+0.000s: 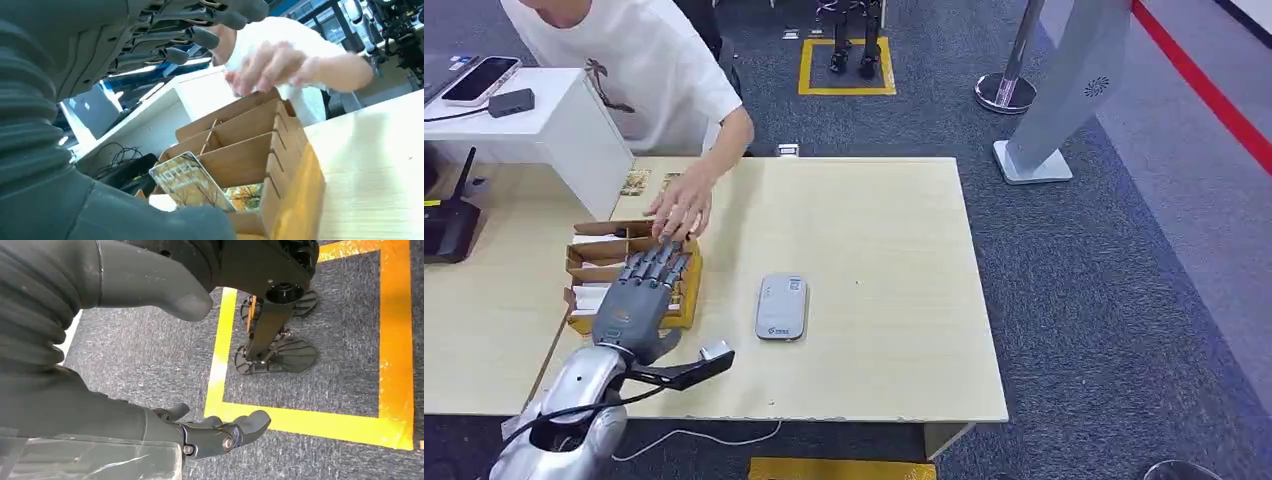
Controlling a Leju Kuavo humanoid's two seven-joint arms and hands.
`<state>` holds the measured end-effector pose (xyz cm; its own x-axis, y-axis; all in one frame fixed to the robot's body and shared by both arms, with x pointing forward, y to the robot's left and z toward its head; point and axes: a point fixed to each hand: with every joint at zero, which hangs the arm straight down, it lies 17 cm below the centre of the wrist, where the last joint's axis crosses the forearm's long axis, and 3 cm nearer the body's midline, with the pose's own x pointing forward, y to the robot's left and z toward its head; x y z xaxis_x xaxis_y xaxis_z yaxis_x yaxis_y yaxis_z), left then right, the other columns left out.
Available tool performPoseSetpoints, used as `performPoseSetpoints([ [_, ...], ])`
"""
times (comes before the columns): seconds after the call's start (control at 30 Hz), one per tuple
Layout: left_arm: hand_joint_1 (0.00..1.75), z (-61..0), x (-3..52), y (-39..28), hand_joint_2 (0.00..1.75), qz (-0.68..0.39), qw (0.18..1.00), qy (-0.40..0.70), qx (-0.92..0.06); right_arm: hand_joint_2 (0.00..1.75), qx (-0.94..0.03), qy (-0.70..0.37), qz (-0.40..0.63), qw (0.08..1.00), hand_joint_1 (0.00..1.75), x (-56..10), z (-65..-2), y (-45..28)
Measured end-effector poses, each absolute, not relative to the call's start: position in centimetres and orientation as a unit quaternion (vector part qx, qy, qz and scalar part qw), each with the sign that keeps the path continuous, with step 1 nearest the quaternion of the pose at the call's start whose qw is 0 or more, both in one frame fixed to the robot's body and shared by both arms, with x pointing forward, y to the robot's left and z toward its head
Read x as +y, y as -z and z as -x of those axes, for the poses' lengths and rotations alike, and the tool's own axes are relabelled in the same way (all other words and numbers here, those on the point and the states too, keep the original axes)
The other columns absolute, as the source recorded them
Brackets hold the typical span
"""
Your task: Pass the card to the sensor for recognition and then transmit it.
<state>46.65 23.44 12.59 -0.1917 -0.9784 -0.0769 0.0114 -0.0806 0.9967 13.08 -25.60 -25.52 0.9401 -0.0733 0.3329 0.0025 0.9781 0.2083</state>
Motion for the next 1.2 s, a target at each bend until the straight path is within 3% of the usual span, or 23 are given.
performPoseSetpoints([
  [1.2,0.00,-42.9,27.0,-10.6,1.75,-0.504,0.457,0.561,-0.471,1.75,-0.170,0.030,-0.103,0.980,0.00,-25.7,-12.9,25.6],
])
